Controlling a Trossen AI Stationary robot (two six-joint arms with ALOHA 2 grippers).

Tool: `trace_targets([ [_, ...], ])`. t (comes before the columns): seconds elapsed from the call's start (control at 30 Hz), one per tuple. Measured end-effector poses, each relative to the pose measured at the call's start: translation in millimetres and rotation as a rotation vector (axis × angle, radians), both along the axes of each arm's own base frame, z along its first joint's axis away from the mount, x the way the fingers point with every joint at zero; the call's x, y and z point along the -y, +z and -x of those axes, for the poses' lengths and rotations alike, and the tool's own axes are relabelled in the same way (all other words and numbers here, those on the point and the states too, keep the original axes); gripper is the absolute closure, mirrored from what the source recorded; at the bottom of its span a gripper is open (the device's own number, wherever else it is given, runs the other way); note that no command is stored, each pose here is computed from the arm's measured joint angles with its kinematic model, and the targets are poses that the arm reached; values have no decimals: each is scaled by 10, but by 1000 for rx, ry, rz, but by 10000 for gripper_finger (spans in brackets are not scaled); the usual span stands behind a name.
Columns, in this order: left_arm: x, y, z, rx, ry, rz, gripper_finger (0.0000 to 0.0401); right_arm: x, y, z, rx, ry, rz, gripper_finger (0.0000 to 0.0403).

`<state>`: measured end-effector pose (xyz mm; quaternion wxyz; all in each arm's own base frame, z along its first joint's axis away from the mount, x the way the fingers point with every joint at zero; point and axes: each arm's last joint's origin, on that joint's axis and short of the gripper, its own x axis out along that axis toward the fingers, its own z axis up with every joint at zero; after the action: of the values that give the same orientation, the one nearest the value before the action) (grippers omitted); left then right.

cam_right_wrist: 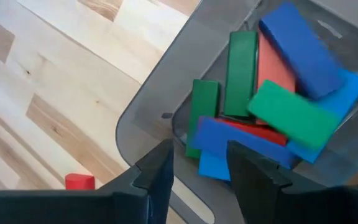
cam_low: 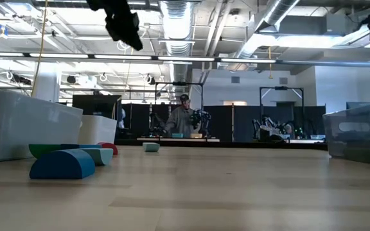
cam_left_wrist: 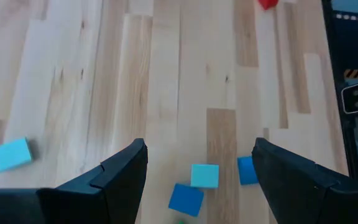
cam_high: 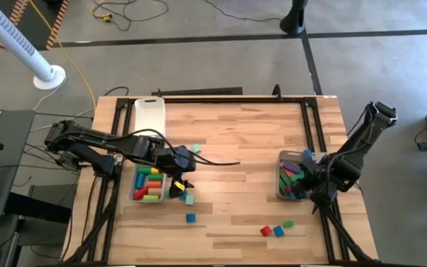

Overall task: Sort blocks by size
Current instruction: Put the dark green semicircular block into the white bin

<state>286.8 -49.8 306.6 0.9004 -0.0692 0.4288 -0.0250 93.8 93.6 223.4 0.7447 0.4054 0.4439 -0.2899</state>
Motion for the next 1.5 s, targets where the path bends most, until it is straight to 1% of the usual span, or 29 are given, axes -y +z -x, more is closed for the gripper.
trace_targets([
  [0.1, -2, -82, 9, -18, 14, 8, 127, -12, 4, -10, 11, 4, -11, 215],
  [0.23, -3, -134, 17, -30, 20, 11, 127, -51, 31, -43, 45, 44, -34, 204],
  [0.37, -3, -145, 18, -34, 22, 11, 127, -110, 143, -90, 104, 123, -56, 203],
  [0.5, -3, -142, 17, -32, 23, 13, 127, -218, 254, -183, 204, 230, -83, 202],
  [0.57, -3, -142, 16, -31, 24, 14, 127, -319, 269, -255, 259, 305, -86, 202],
  [0.73, -3, -141, 16, -32, 32, 20, 127, -716, 235, -404, 403, 525, -92, 202],
  [0.8, 0, -141, 17, -32, 35, 23, 127, -879, 211, -418, 431, 586, -99, 203],
  [0.93, 0, -141, 17, -32, 35, 24, 127, -1156, 161, -378, 346, 660, -71, 211],
  [1.0, 0, -142, 16, -32, 29, 19, 127, -1276, 103, -338, 265, 702, -46, 216],
  [1.1, -2, -135, 8, -20, 22, 13, 127, -1403, -18, -266, 134, 732, -2, 222],
  [1.17, -5, -124, -4, -3, 18, 12, 127, -1464, -74, -234, 82, 728, 24, 223],
  [1.27, -1, -103, -30, 31, 16, 16, 127, -1520, -164, -230, 40, 721, 54, 224],
  [1.5, 4, -74, -59, 73, 16, 24, 127, -1511, -314, -301, -54, 680, 139, 216],
])
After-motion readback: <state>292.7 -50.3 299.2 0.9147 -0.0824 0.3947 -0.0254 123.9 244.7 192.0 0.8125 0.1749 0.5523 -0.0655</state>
